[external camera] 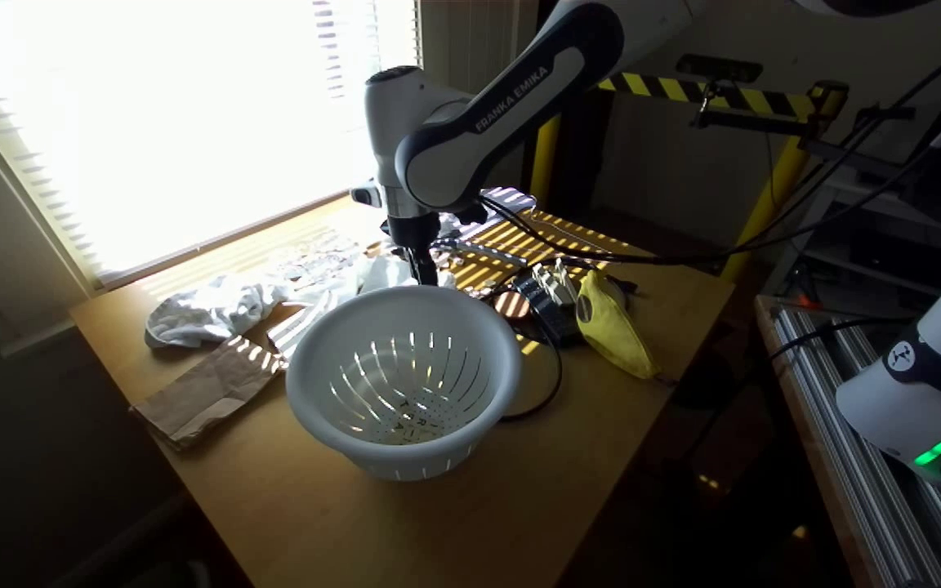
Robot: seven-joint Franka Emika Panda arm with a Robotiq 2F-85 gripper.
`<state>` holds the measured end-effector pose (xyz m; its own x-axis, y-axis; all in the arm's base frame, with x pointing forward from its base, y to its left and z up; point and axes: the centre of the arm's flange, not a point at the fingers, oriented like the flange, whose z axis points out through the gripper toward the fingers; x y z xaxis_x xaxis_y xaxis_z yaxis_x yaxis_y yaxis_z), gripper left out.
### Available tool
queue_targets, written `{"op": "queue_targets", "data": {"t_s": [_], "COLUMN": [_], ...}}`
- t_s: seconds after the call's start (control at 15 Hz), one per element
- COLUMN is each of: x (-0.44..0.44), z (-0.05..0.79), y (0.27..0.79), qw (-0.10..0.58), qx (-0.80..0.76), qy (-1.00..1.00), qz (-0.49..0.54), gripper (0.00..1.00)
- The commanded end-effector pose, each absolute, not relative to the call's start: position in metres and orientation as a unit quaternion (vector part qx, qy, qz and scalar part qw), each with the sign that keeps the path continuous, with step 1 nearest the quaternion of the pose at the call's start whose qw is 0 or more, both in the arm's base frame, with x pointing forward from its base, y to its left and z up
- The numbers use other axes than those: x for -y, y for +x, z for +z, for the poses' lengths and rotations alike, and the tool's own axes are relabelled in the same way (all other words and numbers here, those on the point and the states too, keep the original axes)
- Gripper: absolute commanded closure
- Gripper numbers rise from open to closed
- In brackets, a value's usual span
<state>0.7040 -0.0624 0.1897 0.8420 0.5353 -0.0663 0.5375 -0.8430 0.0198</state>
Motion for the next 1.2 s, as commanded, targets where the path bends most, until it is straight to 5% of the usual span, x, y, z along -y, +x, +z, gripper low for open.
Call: {"op": "queue_targets", "data": {"t_s": [0.0, 0.13, 0.73, 1.13], "x": [0.067, 0.066, 0.062, 0.040], "z": [0.170, 0.162, 0.179, 0.256], "y": [0.736, 0.739, 0.741, 0.733], "qw": [-0.013, -0.019, -0.028, 0.063], "qx": [-0.290, -0.289, -0.281, -0.347], "qy": [0.956, 0.955, 0.955, 0.936], "qz": [-0.042, -0.059, -0.091, 0.008], "gripper": [0.28, 0.34, 0.99, 0.99]}}
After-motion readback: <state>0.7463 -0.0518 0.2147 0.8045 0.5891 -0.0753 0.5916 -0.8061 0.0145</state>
